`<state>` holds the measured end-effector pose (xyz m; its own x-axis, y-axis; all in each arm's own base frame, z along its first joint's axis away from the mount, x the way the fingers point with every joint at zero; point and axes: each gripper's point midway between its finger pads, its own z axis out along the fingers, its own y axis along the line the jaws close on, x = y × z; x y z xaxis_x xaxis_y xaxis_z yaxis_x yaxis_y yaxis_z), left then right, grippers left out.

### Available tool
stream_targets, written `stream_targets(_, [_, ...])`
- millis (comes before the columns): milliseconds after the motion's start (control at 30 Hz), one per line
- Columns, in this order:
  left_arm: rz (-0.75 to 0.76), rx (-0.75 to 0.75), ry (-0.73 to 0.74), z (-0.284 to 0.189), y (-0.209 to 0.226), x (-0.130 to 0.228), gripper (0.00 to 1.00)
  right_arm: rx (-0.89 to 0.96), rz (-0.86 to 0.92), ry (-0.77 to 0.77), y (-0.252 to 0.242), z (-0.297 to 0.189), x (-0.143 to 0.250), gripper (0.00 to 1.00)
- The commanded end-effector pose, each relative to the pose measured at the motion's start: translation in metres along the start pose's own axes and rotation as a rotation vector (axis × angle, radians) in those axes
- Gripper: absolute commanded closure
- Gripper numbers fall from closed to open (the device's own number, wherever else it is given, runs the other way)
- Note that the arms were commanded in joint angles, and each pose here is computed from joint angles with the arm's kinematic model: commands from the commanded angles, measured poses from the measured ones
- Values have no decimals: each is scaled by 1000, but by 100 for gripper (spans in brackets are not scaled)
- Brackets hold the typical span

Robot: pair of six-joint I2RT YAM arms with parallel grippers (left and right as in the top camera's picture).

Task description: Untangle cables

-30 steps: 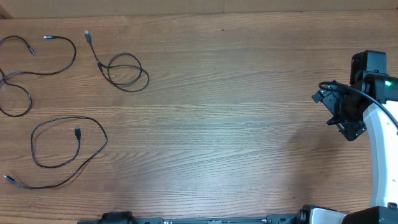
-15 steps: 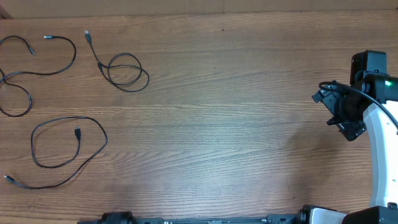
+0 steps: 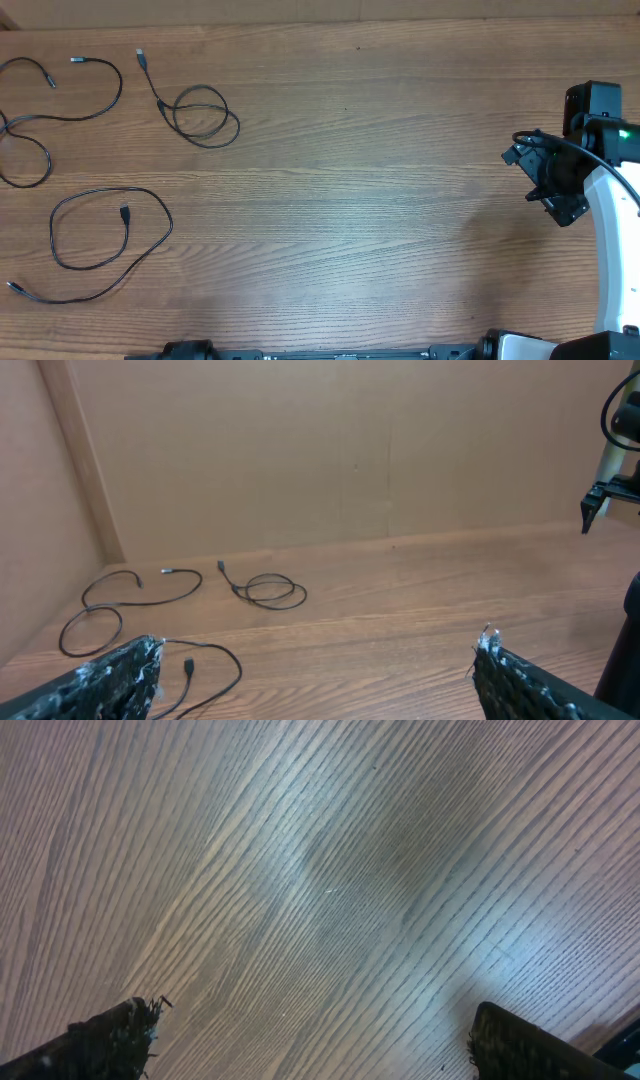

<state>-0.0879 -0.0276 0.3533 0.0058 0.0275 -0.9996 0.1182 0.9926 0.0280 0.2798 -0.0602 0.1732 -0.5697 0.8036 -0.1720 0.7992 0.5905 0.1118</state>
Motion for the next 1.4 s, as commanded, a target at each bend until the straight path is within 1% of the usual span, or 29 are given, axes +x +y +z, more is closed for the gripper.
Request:
stream_targets(0, [-6,1,-7,-1,-2,0,1,-20,6,-38,1,-11,-7,0])
stream_targets(100, [-4,3,-10,-1,-2,0,0,-20,6,-38,1,-11,-7,0])
stream_targets(233, [4,-38,-68,0,5,-15,0,-20,6,-38,1,-11,-7,0])
stream_targets(333, [6,-54,-86,9,10,-23,1,-20,6,-39,1,-11,-7,0])
stream_targets(533, [5,60,-55,65,-1,-27,0,-20,6,-39,1,-11,-7,0])
stream_targets(733, [7,78,-71,144,8,-24,0,-20,6,-38,1,-11,-7,0])
stream_targets(800, [4,83,-74,173,11,-16,0,-20,6,-39,1,-11,-7,0])
stream_targets(967, [7,82,-89,228,19,10,0,-20,6,-39,1,-11,-7,0])
stream_targets(1033, [-21,75,-109,246,23,19,0,-20,6,-39,1,-11,-7,0])
stream_targets(1100, [-45,72,-116,260,25,30,0,-20,6,-38,1,-11,-7,0])
stream_targets(1233, [-141,11,-101,288,40,66,0,-20,6,-38,1,-11,-7,0])
stream_targets(1367, [-147,-15,-127,306,47,91,0,-20,6,-38,1,-11,-7,0])
